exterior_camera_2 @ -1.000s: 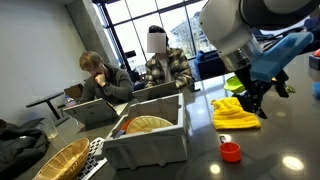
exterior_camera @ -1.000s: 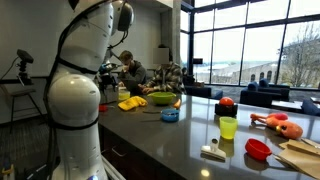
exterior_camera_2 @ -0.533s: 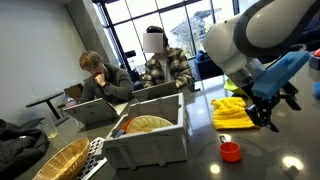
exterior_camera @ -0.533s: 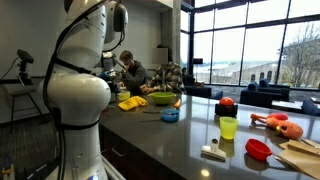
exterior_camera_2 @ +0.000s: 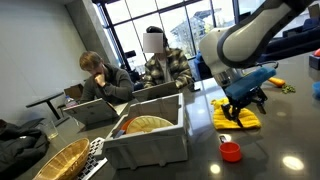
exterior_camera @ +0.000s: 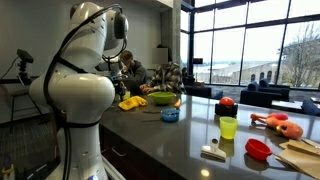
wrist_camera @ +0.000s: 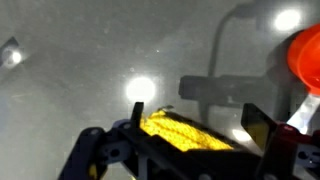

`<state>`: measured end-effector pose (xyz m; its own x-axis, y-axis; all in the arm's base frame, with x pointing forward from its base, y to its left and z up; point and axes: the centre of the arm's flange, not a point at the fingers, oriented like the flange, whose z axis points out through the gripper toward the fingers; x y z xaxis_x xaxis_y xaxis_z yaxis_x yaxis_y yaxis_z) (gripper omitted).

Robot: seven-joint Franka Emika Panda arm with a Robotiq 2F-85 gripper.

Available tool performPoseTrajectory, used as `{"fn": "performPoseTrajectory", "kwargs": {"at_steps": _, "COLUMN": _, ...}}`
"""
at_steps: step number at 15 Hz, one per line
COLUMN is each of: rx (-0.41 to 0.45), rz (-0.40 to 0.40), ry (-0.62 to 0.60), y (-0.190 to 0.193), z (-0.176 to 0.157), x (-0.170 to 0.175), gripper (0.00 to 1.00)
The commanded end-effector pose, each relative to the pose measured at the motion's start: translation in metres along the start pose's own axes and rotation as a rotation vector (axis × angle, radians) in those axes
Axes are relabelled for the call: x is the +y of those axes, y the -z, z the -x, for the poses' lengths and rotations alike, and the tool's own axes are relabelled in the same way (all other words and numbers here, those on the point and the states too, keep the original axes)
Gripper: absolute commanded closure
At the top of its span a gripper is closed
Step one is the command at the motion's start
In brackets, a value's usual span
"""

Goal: Fold the yellow cloth in half

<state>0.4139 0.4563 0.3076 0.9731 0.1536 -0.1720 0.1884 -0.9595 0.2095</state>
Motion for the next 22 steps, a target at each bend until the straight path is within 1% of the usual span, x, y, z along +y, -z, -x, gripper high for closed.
{"fn": "performPoseTrajectory", "kwargs": {"at_steps": 1, "rx": 0.040, "rz": -0.084, "ry": -0.002, "y": 0.018, "z": -0.015, "x": -0.014, "gripper": 0.00}}
{"fn": "performPoseTrajectory", "kwargs": {"at_steps": 2, "rx": 0.055, "rz": -0.091, "ry": -0.006, "y": 0.021, "z": -0.017, "x": -0.016, "gripper": 0.00}}
{"fn": "performPoseTrajectory", "kwargs": {"at_steps": 4, "rx": 0.076, "rz": -0.079, "ry": -0.024, "y": 0.021, "z": -0.019, "x": -0.016, "gripper": 0.00}}
{"fn": "performPoseTrajectory", "kwargs": {"at_steps": 6, "rx": 0.042, "rz": -0.069, "ry": -0.073, "y": 0.017, "z": -0.025, "x": -0.014, "gripper": 0.00}}
{"fn": "performPoseTrajectory", "kwargs": {"at_steps": 12, "rx": 0.009, "rz": -0.051, "ry": -0.160, "y": 0.005, "z": -0.040, "x": -0.011, "gripper": 0.00}}
{"fn": "performPoseTrajectory", "kwargs": {"at_steps": 17, "rx": -0.043, "rz": -0.015, "ry": -0.227, "y": -0.004, "z": -0.047, "x": -0.013, "gripper": 0.00}}
{"fn": "performPoseTrajectory", "kwargs": {"at_steps": 22, "rx": -0.082, "rz": 0.017, "ry": -0.278, "y": -0.020, "z": -0.050, "x": -0.005, "gripper": 0.00}}
